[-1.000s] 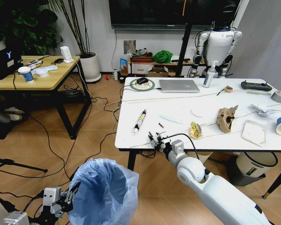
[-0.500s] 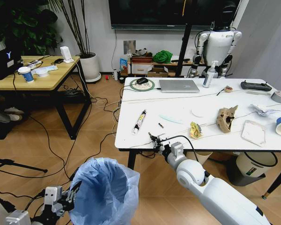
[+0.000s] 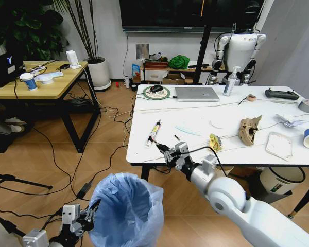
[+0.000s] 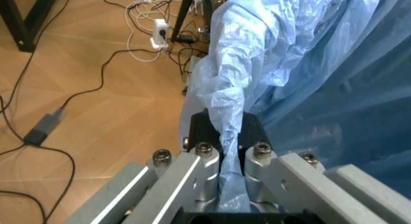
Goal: Pick up the trash bin and place the trash from the table into it.
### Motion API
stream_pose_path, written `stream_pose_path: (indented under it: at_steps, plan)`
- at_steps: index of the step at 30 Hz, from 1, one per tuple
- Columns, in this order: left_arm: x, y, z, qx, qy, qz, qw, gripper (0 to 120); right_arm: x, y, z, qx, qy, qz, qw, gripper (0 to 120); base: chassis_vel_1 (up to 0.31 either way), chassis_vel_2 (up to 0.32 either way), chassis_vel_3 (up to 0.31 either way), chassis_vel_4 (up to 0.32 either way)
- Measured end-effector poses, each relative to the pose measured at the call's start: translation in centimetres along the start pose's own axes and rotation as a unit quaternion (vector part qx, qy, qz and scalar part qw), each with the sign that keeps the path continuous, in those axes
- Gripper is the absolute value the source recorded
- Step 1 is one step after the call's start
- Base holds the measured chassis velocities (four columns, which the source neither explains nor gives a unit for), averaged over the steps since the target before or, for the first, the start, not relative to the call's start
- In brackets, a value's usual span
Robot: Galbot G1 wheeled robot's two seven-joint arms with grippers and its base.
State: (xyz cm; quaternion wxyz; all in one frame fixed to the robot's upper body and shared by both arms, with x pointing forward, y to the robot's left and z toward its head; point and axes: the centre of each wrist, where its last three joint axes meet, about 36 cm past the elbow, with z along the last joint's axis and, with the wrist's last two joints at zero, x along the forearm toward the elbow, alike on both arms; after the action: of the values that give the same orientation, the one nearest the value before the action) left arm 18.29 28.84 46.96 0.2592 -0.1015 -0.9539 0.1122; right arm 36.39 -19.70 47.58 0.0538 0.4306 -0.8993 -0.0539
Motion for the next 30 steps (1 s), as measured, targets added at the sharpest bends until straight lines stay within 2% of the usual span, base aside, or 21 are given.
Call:
stream_pose_path:
  at_steps: [8,11,20,27,30]
  plan:
    - [-0.4,-0.3,0.2,0.005,0.001,0.012,0.9999,0,2.8,-0.8,-0.9,0.078,-0.005,-0.093,0.993,0,0.0,0.0,0.0,0.0]
    - [-0.4,-0.3,0.1,0.006,0.001,0.014,0.9999,0,3.1,-0.8,-0.9,0.091,-0.004,-0.106,0.99,0,0.0,0.0,0.0,0.0]
    - [-0.4,-0.5,-0.1,0.01,-0.003,0.017,0.9998,0,3.8,-0.6,-1.0,0.177,0.005,-0.192,0.965,0,0.0,0.0,0.0,0.0]
    - [-0.3,-1.1,0.0,0.019,0.003,0.024,0.9995,0,3.9,-0.9,-0.7,0.207,0.001,-0.214,0.955,0,0.0,0.0,0.0,0.0]
    - [-0.2,-1.5,0.0,0.029,0.007,0.027,0.9992,0,4.1,-1.3,-0.4,0.207,0.007,-0.212,0.955,0,0.0,0.0,0.0,0.0]
